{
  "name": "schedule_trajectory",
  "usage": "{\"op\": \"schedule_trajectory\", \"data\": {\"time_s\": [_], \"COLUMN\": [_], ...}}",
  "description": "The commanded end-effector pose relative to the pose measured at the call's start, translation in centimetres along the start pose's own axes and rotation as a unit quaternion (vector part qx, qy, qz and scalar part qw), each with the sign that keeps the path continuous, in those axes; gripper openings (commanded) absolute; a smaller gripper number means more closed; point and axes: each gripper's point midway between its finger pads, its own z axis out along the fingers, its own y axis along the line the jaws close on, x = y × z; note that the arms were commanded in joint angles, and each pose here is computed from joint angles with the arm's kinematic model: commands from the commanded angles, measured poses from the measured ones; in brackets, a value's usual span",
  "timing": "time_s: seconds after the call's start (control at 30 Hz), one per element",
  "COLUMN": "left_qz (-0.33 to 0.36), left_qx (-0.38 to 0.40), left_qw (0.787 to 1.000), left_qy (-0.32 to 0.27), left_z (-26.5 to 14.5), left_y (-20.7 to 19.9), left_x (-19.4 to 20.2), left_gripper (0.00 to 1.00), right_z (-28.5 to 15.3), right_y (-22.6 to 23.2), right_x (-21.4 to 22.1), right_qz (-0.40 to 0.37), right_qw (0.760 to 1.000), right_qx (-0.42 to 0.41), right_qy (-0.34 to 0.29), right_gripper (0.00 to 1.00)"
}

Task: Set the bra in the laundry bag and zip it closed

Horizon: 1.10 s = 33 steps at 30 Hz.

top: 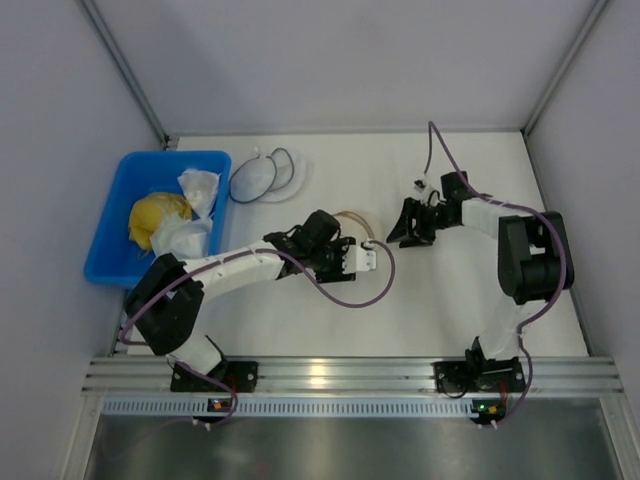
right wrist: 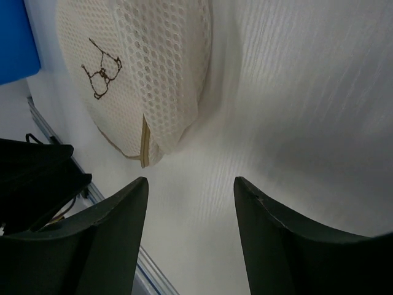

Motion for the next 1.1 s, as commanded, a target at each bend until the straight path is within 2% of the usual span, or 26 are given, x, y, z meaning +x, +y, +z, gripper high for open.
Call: {"op": "schedule_trajectory", "data": {"time_s": [0.0,0.3,0.43,0.47,0.5,0.53,0.63,0.67,0.73,0.77,1.0,1.07], "left_qz": [0.064,0.09,0.088,0.083,0.082,0.078,0.058,0.05,0.041,0.035,-0.03,-0.067], "left_qx": [-0.013,-0.008,-0.005,-0.006,-0.008,-0.011,-0.016,-0.022,-0.029,-0.032,-0.046,-0.043], "left_qw": [0.997,0.996,0.996,0.996,0.997,0.997,0.998,0.998,0.999,0.999,0.998,0.995], "left_qy": [-0.036,-0.006,0.013,0.014,0.013,0.013,0.003,-0.005,-0.012,-0.009,-0.043,-0.058], "left_z": [1.1,4.2,5.0,5.1,5.1,5.0,4.5,4.0,3.2,3.0,-0.4,-1.7], "left_y": [0.9,0.8,0.7,0.7,0.7,0.8,0.9,1.1,1.2,1.2,1.0,1.1], "left_x": [-1.6,-0.6,0.5,0.6,0.6,0.5,-0.2,-0.7,-1.3,-1.1,-3.3,-4.6], "left_gripper": [0.55,0.53,0.47,0.44,0.33,0.28,0.04,0.0,0.0,0.0,0.0,0.0], "right_z": [0.6,2.6,3.5,3.8,3.9,4.2,4.6,4.6,4.7,4.7,3.9,3.4], "right_y": [1.7,1.9,2.3,2.4,2.5,2.5,2.5,2.4,2.2,2.2,2.0,1.7], "right_x": [-2.7,-2.5,-2.4,-2.2,-2.2,-2.0,-2.1,-2.1,-2.1,-2.1,-1.8,-1.7], "right_qz": [-0.026,-0.007,-0.012,-0.018,-0.019,-0.021,-0.026,-0.028,-0.027,-0.027,-0.031,-0.03], "right_qw": [0.999,0.999,0.999,0.999,0.999,0.999,0.999,0.999,0.999,0.999,0.999,0.999], "right_qx": [-0.023,-0.043,-0.048,-0.046,-0.046,-0.045,-0.045,-0.044,-0.042,-0.042,-0.034,-0.028], "right_qy": [-0.025,-0.012,-0.003,-0.001,0.0,0.004,0.006,0.005,0.005,0.005,-0.001,-0.004], "right_gripper": [0.59,0.58,0.55,0.53,0.51,0.49,0.31,0.19,0.09,0.0,0.0,0.0]}}
